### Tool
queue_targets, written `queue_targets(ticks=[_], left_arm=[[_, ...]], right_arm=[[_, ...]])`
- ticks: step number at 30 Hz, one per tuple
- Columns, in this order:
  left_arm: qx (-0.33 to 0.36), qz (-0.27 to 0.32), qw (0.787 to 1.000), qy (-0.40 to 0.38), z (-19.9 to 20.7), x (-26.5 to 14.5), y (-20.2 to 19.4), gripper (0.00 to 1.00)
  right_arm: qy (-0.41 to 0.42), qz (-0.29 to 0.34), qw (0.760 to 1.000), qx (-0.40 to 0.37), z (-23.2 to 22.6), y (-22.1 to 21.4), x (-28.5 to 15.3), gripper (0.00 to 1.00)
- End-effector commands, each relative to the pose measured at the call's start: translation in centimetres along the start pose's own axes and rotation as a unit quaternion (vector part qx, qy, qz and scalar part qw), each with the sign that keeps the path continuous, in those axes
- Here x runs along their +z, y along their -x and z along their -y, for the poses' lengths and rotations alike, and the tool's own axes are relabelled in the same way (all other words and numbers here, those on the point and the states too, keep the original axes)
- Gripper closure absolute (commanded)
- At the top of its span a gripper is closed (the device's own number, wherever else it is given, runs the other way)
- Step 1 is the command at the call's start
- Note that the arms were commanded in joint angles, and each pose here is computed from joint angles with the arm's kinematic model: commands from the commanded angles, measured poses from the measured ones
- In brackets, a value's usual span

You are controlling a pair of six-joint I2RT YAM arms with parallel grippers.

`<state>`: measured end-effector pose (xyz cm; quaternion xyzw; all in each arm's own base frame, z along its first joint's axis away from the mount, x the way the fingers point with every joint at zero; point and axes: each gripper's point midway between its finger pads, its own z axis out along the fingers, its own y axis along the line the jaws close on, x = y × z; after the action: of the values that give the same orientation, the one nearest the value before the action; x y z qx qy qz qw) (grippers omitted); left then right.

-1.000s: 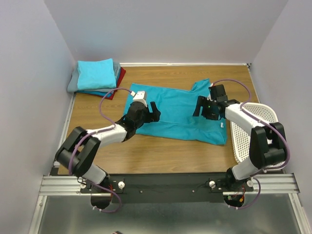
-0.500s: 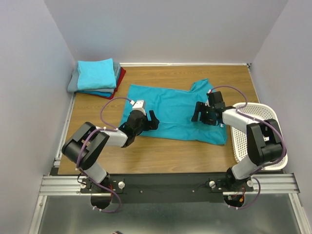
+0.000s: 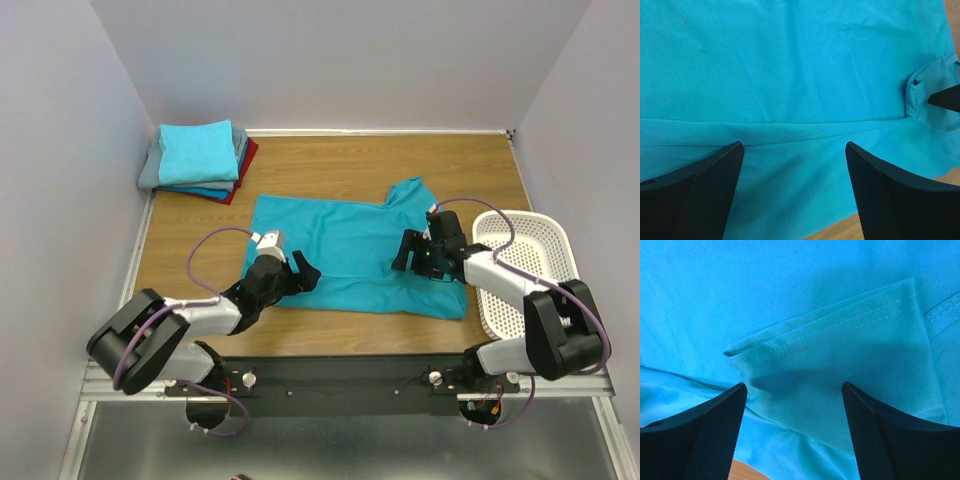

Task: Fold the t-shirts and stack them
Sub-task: Fold the tshirt

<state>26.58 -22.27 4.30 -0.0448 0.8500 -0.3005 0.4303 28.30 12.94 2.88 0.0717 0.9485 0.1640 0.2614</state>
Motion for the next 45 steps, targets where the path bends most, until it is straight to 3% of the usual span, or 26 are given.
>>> queue_targets(ticks=[1,5,8,16,23,32,45], left_arm=[[-0.029,-0.042,0.998,0.042,-1.4,-2.4,-3.4,0.10],[-0.034,-0.045,0.997,0.057,-1.4,-4.2,-3.4,0.10],[-0.038,-0.009,0.998,0.043,-0.3,-5.4,-1.1,0.09],[0.007,0.089,0.995,0.037,2.8,-7.5,7.3,0.03],[0.046,0.085,0.994,0.052,1.7,-5.2,11.5,0.02],[0.067,0.090,0.991,0.078,-0.7,-4.1,14.1,0.02],[0.068,0.066,0.991,0.092,-2.9,-3.2,12.9,0.02]], right_arm=[[-0.019,-0.070,0.997,0.022,1.0,-4.9,-1.4,0.16],[-0.003,-0.060,0.998,0.018,-0.3,-4.2,-2.7,0.16],[0.005,-0.039,0.999,0.012,-1.1,-2.7,-3.9,0.16],[-0.055,0.103,0.993,-0.023,-2.8,9.0,-6.5,0.06],[-0.117,0.123,0.985,-0.042,-2.1,16.8,-2.8,0.08],[-0.152,0.113,0.981,-0.042,1.5,24.3,5.1,0.26],[-0.138,0.077,0.985,-0.068,3.2,25.3,11.8,0.37]])
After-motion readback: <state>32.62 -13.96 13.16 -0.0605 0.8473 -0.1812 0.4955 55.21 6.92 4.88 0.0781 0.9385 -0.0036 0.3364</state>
